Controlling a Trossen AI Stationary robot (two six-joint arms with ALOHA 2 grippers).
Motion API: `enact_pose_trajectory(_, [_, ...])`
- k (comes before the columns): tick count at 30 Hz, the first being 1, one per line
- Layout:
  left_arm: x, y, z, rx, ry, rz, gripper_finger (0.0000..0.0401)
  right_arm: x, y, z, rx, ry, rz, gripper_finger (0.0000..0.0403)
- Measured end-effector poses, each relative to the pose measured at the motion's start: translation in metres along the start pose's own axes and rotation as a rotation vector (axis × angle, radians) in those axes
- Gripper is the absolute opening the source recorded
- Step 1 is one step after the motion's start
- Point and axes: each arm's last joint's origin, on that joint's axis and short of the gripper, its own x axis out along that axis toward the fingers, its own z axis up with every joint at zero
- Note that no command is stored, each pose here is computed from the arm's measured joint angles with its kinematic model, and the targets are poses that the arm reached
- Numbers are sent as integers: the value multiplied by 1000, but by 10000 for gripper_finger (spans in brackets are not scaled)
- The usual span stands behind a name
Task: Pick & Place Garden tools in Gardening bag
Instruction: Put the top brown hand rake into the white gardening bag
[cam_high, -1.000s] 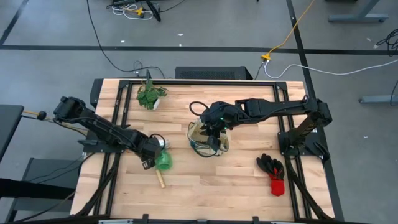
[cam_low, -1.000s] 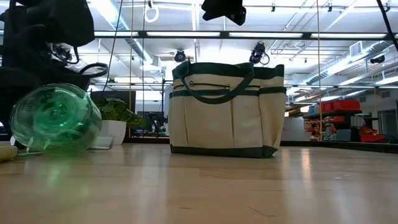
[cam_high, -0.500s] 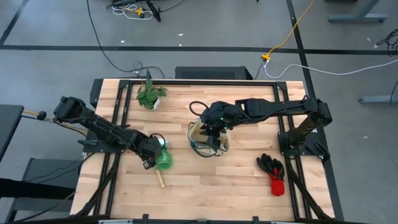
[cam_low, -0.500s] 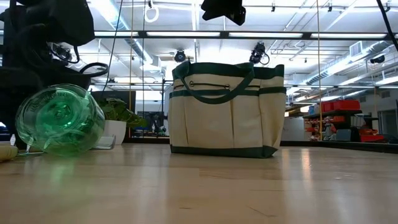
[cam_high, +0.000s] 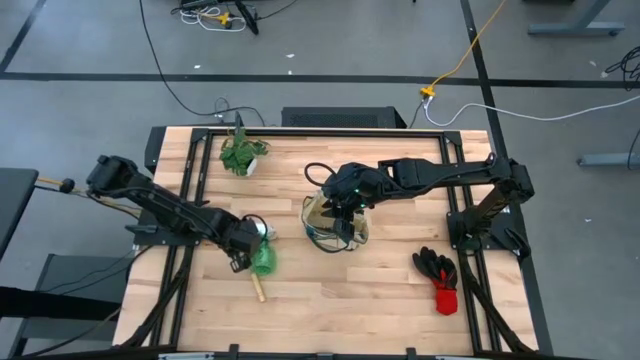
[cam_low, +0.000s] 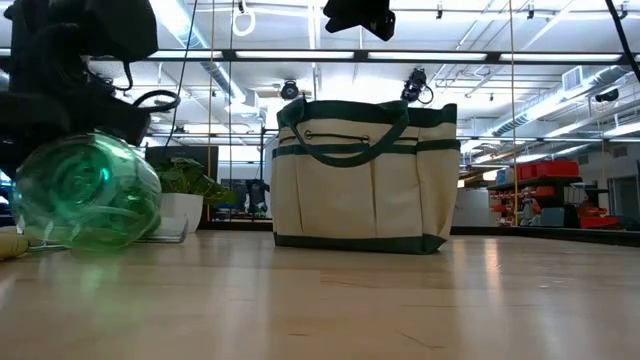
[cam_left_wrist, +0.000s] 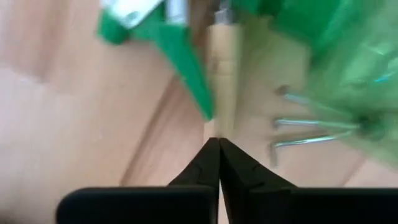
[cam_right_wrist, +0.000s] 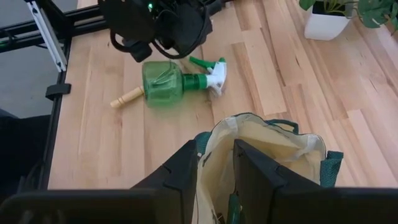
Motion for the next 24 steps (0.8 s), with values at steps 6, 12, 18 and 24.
enact_pose_trajectory(6, [-9,-5,1,20,-10,16,7,0,0,0,0,0,0,102])
enact_pose_trajectory(12, [-8,-7,3,26,-35,-2,28,0,0,0,0,-3,1,102])
enact_pose_trajectory(18, [-9,-7,3,52,-38,-1,56,0,0,1,0,-7,2,102])
enact_pose_trajectory(24, [-9,-7,3,54,-42,2,106,0,0,1,0,-7,1,102])
